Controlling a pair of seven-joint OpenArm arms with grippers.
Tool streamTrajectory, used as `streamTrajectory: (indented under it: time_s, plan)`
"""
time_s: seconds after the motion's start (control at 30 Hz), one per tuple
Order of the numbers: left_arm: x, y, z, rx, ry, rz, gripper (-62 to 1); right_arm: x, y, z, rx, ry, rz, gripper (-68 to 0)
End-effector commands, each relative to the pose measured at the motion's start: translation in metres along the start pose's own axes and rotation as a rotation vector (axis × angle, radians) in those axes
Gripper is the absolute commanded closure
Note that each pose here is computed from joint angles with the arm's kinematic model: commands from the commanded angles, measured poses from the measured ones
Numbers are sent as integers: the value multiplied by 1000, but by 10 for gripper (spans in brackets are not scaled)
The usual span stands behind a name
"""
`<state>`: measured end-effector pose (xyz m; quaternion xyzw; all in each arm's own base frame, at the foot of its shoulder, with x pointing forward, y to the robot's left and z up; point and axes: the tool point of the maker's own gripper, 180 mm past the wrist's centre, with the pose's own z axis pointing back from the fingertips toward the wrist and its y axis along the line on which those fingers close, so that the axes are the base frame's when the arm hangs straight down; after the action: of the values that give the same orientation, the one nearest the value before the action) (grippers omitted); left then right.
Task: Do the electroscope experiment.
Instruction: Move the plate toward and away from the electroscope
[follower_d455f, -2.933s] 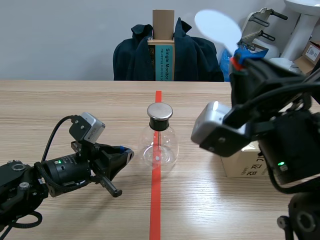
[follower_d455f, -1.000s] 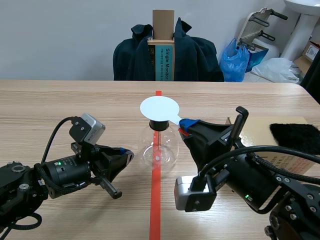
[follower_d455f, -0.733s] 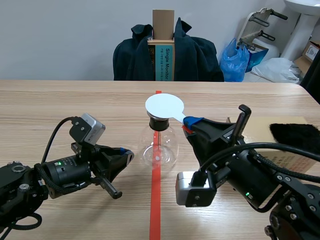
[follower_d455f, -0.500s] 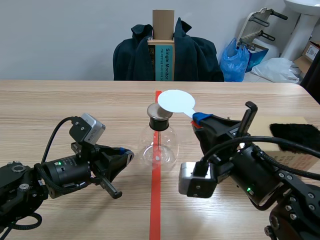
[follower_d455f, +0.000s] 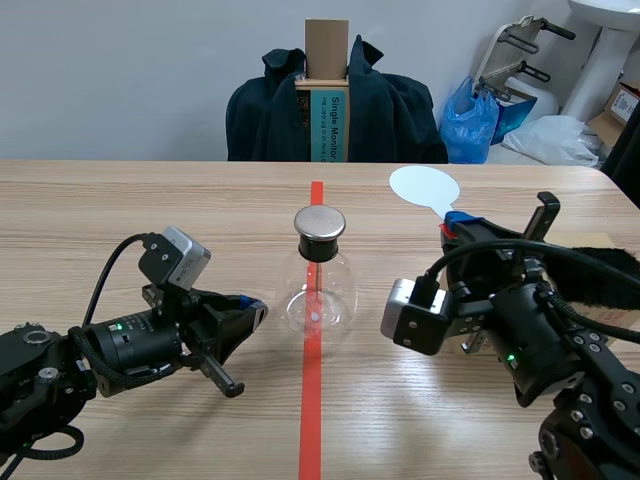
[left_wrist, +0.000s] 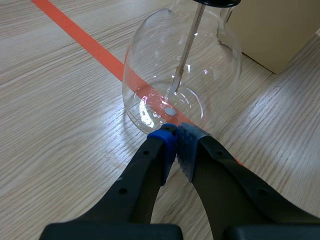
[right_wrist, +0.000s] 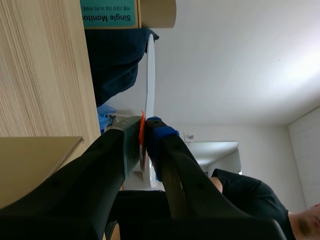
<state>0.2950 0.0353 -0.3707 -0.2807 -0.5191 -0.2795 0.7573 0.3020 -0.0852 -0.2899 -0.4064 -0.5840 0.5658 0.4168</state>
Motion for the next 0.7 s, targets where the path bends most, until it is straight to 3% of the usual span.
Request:
streamTrajectory:
  time_s: [0.0,0.2,0.67]
  plan:
    - [14,0,-2,-4,-43,-5,-27,-2,-11,-3,-35,-5,10,-7]
    - [14,0,-2,-4,-43,-5,-27,5,-11,-3,-35,-42,10,-7]
    - [14,0,-2,-4,-44,-5,-27,53,-11,6,-34,-318,15,-7]
